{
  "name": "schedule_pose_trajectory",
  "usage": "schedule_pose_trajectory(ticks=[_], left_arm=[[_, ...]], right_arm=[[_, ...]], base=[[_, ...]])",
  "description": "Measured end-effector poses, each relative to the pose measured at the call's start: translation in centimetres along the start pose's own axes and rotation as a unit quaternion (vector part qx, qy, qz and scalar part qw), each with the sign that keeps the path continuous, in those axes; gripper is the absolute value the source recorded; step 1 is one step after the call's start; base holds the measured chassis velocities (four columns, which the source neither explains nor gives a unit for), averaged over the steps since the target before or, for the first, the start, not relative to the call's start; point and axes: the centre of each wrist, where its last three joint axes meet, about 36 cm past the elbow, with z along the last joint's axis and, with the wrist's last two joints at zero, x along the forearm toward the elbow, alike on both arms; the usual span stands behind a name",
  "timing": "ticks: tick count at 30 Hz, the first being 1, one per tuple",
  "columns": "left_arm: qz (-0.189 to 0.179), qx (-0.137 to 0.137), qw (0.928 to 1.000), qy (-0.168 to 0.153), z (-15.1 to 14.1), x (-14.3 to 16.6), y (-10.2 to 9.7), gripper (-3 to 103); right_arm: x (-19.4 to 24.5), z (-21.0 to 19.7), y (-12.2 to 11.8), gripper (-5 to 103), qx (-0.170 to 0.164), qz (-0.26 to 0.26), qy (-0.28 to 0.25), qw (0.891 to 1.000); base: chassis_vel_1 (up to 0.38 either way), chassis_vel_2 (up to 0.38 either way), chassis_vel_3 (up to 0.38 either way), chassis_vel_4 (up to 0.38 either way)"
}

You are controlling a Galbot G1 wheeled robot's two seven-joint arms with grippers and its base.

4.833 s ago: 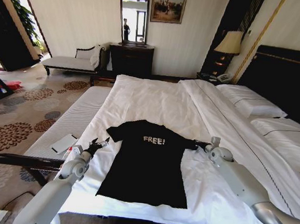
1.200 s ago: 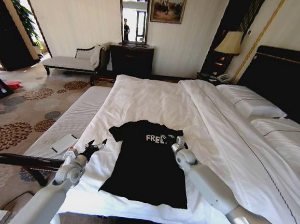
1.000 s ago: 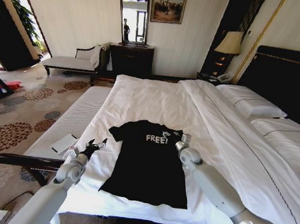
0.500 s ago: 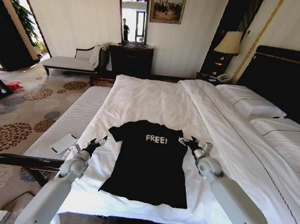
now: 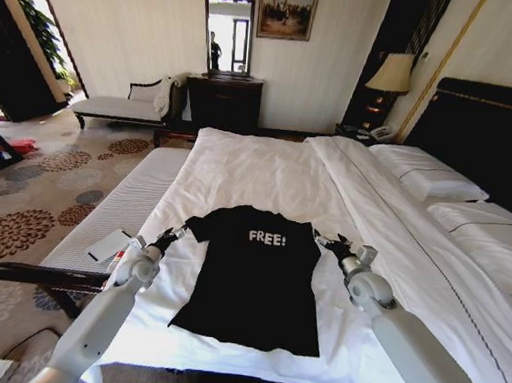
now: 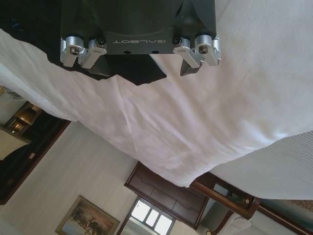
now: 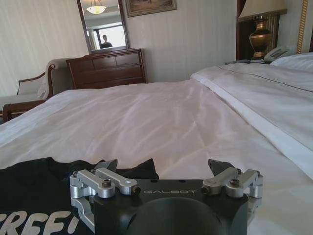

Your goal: Fold the clothes on the bed.

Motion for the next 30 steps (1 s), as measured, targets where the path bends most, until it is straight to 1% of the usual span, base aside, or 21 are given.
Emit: schedule_pose_trajectory(ticks=[1,2,3,4,7,10,11,13,15,16,17,18,19,23,25,27,28,30], left_arm=[[-0.002,0.001,1.0,0.003,0.1,-0.4,0.1,83],[-0.006,0.003,0.9999,0.008,0.3,-1.0,0.3,78],[-0.006,0.003,0.9999,0.008,0.3,-1.0,0.3,78],[-0.007,0.004,0.9999,0.011,0.5,-1.2,0.4,75],[-0.004,0.002,0.9997,0.023,1.1,-2.3,0.1,69],[-0.002,-0.001,0.9996,0.028,1.3,-2.7,-0.1,68],[0.001,-0.004,0.9995,0.031,1.4,-3.1,-0.3,64],[0.005,-0.01,0.9994,0.033,1.5,-3.6,-0.7,53],[0.007,-0.012,0.9993,0.034,1.6,-3.8,-0.8,53],[0.009,-0.014,0.9993,0.034,1.7,-4.0,-1.1,42],[0.01,-0.014,0.9993,0.034,1.7,-4.1,-1.2,42],[0.011,-0.014,0.9993,0.034,1.7,-4.2,-1.3,36],[0.011,-0.014,0.9993,0.034,1.7,-4.2,-1.3,36],[0.012,-0.013,0.9994,0.03,1.6,-4.1,-1.6,15],[0.012,-0.013,0.9994,0.03,1.6,-4.1,-1.6,15],[0.01,-0.01,0.9996,0.025,1.6,-3.7,-1.5,4],[0.009,-0.009,0.9996,0.024,1.8,-3.5,-1.5,1],[0.007,-0.008,0.9996,0.024,2.2,-3.3,-1.4,1]], right_arm=[[0.0,-0.1,0.0,100,0.0,0.001,0.0,1.0],[0.0,-0.1,-0.1,100,0.0,0.002,0.0,1.0],[0.0,-0.1,-0.1,100,0.0,0.002,0.0,1.0],[0.0,-0.2,-0.1,100,0.0,0.003,0.0,1.0],[0.0,-0.4,-0.1,100,-0.002,0.005,0.0,1.0],[-0.1,-0.4,-0.1,100,-0.002,0.005,0.0,1.0],[-0.1,-0.4,-0.1,100,-0.002,0.005,0.0,1.0],[-0.1,-0.4,-0.1,100,-0.003,0.005,0.0,1.0],[-0.1,-0.4,-0.1,100,-0.003,0.006,0.0,1.0],[-0.1,-0.3,-0.2,100,-0.004,0.007,0.001,1.0],[0.0,-0.3,-0.3,100,-0.005,0.009,0.001,1.0],[0.0,-0.2,-0.3,100,-0.005,0.01,0.001,1.0],[0.0,-0.2,-0.3,100,-0.005,0.01,0.001,1.0],[0.2,0.0,-0.7,100,-0.006,0.015,0.003,1.0],[0.2,0.0,-0.7,100,-0.006,0.016,0.003,1.0],[0.1,0.1,-0.8,100,-0.006,0.017,0.003,1.0],[0.1,0.1,-0.9,100,-0.007,0.018,0.004,1.0],[0.0,0.2,-0.9,100,-0.008,0.019,0.004,1.0]], base=[[0.0,0.0,0.0,0.0],[0.0,0.0,0.0,0.0],[0.0,0.0,0.0,0.0],[0.0,0.0,0.0,0.0],[0.0,0.0,0.0,0.0],[0.0,0.0,0.0,0.0],[0.0,0.0,0.0,0.0],[0.0,0.0,0.0,0.0],[0.0,0.0,0.0,0.0],[0.0,0.0,0.0,0.0],[0.0,0.0,0.0,0.0],[0.0,0.0,0.0,0.0],[0.0,0.0,0.0,0.0],[0.0,0.0,0.0,0.0],[0.0,0.0,0.0,0.0],[0.0,0.0,0.0,0.0],[0.0,0.0,0.0,0.0],[0.0,0.0,0.0,0.0]])
